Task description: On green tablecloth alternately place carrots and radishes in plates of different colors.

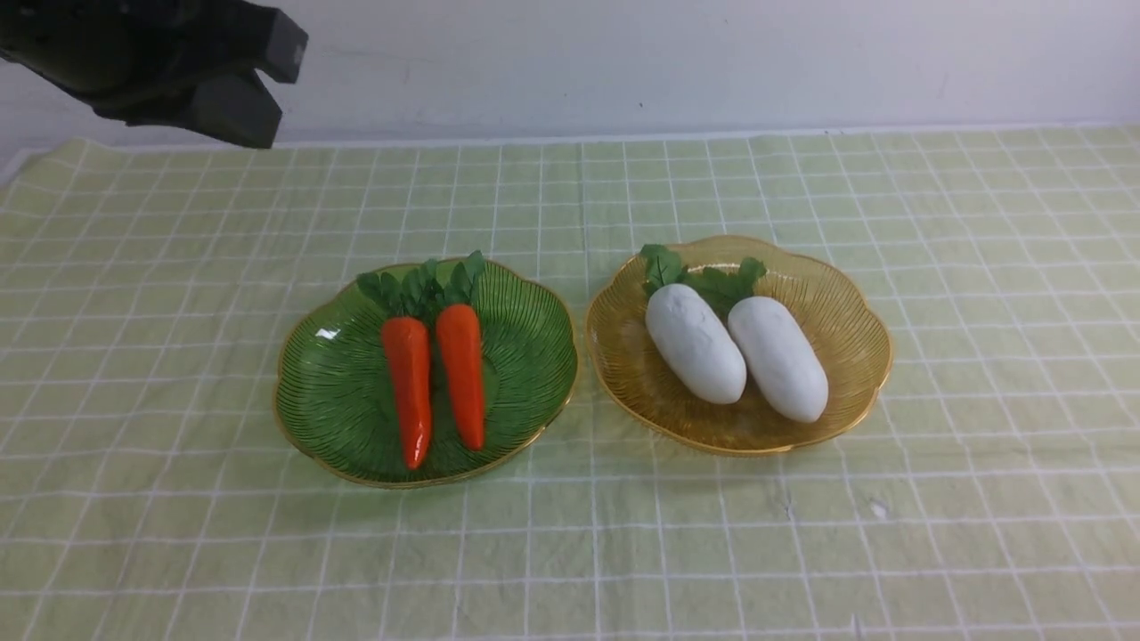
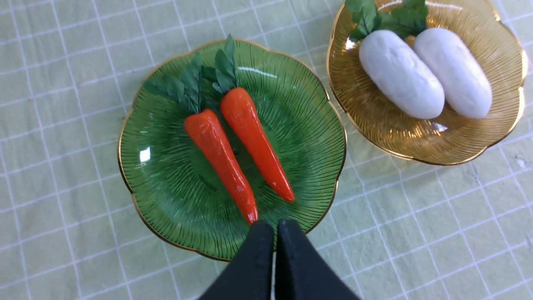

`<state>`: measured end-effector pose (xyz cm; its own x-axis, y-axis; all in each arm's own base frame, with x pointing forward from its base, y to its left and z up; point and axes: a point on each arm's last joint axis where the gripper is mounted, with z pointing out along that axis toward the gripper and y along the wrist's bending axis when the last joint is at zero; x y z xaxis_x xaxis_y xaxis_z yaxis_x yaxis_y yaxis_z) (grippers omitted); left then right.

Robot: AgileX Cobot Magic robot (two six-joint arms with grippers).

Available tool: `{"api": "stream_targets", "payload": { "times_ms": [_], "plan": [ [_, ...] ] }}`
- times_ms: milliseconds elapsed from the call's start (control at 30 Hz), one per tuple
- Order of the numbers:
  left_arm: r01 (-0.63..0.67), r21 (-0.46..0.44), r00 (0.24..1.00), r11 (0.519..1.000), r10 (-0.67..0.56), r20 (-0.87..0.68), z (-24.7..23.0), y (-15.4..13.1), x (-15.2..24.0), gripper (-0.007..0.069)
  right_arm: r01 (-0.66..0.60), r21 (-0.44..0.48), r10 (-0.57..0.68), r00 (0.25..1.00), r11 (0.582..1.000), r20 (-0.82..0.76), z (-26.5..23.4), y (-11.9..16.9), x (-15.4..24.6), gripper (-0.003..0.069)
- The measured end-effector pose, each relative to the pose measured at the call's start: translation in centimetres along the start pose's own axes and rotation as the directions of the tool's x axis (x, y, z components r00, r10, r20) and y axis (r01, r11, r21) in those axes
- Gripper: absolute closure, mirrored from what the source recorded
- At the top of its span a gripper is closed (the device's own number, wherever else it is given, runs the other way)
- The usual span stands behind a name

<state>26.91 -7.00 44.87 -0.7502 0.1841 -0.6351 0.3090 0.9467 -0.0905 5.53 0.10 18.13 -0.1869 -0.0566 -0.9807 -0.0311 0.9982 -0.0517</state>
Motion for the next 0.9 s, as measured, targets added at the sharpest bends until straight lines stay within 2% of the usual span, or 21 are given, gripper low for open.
{"api": "stream_targets", "payload": {
  "times_ms": [467,700,733,767,900],
  "plan": [
    [-0.005,0.059,0.994,0.998,-0.002,0.113,-5.2,-1.3,2.0,0.0633,0.000,0.000,0.000,1.000,1.000,0.000,0.0,0.0,0.0,0.0646],
    [-0.019,0.017,0.993,1.000,0.017,0.120,-7.4,-1.4,6.2,0.0633,0.000,0.000,0.000,1.000,1.000,0.000,0.0,0.0,0.0,0.0646],
    [-0.027,-0.014,0.992,1.000,0.029,0.125,-8.3,-1.3,8.0,0.0633,0.000,0.000,0.000,1.000,1.000,0.000,0.0,0.0,0.0,0.0646],
    [-0.029,-0.017,0.991,0.999,0.031,0.132,-8.5,-1.3,8.2,0.0633,0.000,0.000,0.000,1.000,1.000,0.000,0.0,0.0,0.0,0.0646],
    [-0.033,-0.055,0.994,0.998,0.038,0.099,-8.6,-1.1,13.8,0.0633,0.000,0.000,0.000,1.000,1.000,0.000,0.0,0.0,0.0,0.0646]
  ]
}}
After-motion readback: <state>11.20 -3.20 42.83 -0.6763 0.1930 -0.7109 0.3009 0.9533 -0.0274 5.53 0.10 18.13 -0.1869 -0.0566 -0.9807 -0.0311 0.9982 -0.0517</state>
